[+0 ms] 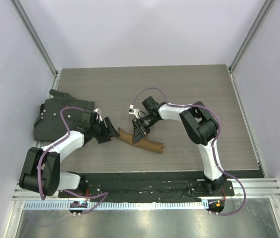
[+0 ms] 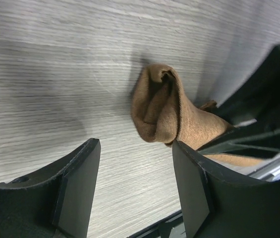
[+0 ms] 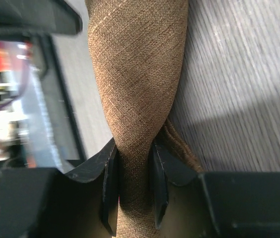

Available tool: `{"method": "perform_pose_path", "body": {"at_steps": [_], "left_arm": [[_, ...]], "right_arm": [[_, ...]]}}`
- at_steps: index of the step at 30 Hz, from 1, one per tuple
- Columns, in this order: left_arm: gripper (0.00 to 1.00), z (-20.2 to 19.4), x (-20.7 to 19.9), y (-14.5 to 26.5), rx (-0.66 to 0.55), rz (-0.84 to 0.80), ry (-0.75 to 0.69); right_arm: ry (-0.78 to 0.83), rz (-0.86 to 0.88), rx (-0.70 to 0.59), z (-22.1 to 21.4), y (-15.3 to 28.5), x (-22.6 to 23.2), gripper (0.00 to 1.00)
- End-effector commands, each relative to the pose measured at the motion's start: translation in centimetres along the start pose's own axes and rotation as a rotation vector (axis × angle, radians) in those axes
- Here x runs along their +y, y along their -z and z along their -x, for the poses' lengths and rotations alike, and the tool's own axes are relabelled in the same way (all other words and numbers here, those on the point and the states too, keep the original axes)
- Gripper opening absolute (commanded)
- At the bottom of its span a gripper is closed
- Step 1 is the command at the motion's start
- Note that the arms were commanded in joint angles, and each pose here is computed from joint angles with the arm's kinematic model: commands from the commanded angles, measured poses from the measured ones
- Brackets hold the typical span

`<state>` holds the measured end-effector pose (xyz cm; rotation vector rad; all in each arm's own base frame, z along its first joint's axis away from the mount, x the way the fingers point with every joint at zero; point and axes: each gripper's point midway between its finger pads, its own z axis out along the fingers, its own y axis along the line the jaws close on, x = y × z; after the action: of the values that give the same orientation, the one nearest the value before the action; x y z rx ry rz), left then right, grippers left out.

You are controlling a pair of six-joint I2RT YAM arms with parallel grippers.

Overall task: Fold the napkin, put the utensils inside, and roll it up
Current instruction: Roll the napkin with the utensil

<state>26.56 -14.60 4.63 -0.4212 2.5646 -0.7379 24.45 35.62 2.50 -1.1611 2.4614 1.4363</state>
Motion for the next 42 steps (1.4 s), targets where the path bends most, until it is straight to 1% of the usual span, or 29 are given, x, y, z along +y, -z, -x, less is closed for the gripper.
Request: {"method": "perform_pose_path", "body": {"at_steps": [1,6,9,11,13,17,20,25,26,28,29,31,32,33,34,37,38,40,42], "left_arm": [[0.64,1.5,-2.5,0.3,-0.072,-0.136,-0.045],[0.63,1.9,-3.4,0.0,-0.089,-0.192,-0.054],[0.63,2.1,-3.7,-0.5,-0.093,-0.216,-0.052],[0.61,2.1,-3.8,-0.9,-0.098,-0.238,-0.047],[0.59,1.6,-4.0,-1.3,-0.076,-0.258,-0.029],[0.5,0.8,-4.1,-1.9,-0.041,-0.295,0.002],[0.42,0.5,-4.0,-1.9,-0.037,-0.298,0.011],[0.32,0.3,-4.0,-2.1,-0.029,-0.306,0.016],[0.26,0.2,-4.1,-2.1,-0.019,-0.311,0.019],[0.19,0.0,-4.1,-2.2,-0.008,-0.314,0.022],[0.12,-0.1,-4.1,-2.2,-0.002,-0.314,0.023],[0.08,0.0,-4.3,-2.2,0.002,-0.318,0.021],[0.03,-0.1,-4.2,-2.2,0.006,-0.312,0.023],[0.01,0.0,-4.2,-2.2,0.002,-0.309,0.022],[0.0,0.2,-4.2,-2.2,0.001,-0.304,0.021],[0.0,0.4,-4.0,-2.3,0.009,-0.272,0.021],[0.0,0.5,-3.8,-2.4,0.012,-0.258,0.023],[0.0,0.1,-3.0,-2.6,0.043,-0.21,0.039],[0.0,0.0,-2.9,-2.7,0.067,-0.184,0.051]], "right_arm": [[-0.15,0.141,0.033,-0.9,-0.8,0.5,0.31],[-0.221,0.203,0.056,-1.8,-1.2,0.1,0.31],[-0.239,0.204,0.062,-2.2,-1.4,-0.3,0.31],[-0.246,0.202,0.065,-2.4,-1.5,-0.5,0.31],[-0.246,0.197,0.068,-2.4,-1.6,-0.6,0.31],[-0.255,0.183,0.069,-2.6,-1.6,-1.0,0.31],[-0.283,0.171,0.072,-2.7,-1.6,-1.4,0.31],[-0.287,0.146,0.065,-2.3,-1.5,-1.9,0.32],[-0.288,0.133,0.063,-2.2,-1.4,-2.1,0.33],[-0.287,0.12,0.058,-1.9,-1.3,-2.2,0.35],[-0.283,0.105,0.049,-1.6,-1.0,-2.3,0.36],[-0.283,0.09,0.038,-1.1,-0.6,-2.4,0.4],[-0.273,0.083,0.028,-0.6,-0.3,-2.1,0.42],[-0.269,0.061,0.021,-0.4,0.0,-2.3,0.44],[-0.261,0.051,0.015,-0.1,0.2,-2.2,0.49],[-0.211,-0.005,-0.016,1.1,1.5,-1.7,0.56],[-0.194,-0.026,-0.028,1.5,1.9,-1.5,0.6],[-0.127,-0.117,-0.066,2.7,3.4,-1.3,0.64],[-0.049,-0.202,-0.101,3.7,4.6,-1.5,0.71]]}}
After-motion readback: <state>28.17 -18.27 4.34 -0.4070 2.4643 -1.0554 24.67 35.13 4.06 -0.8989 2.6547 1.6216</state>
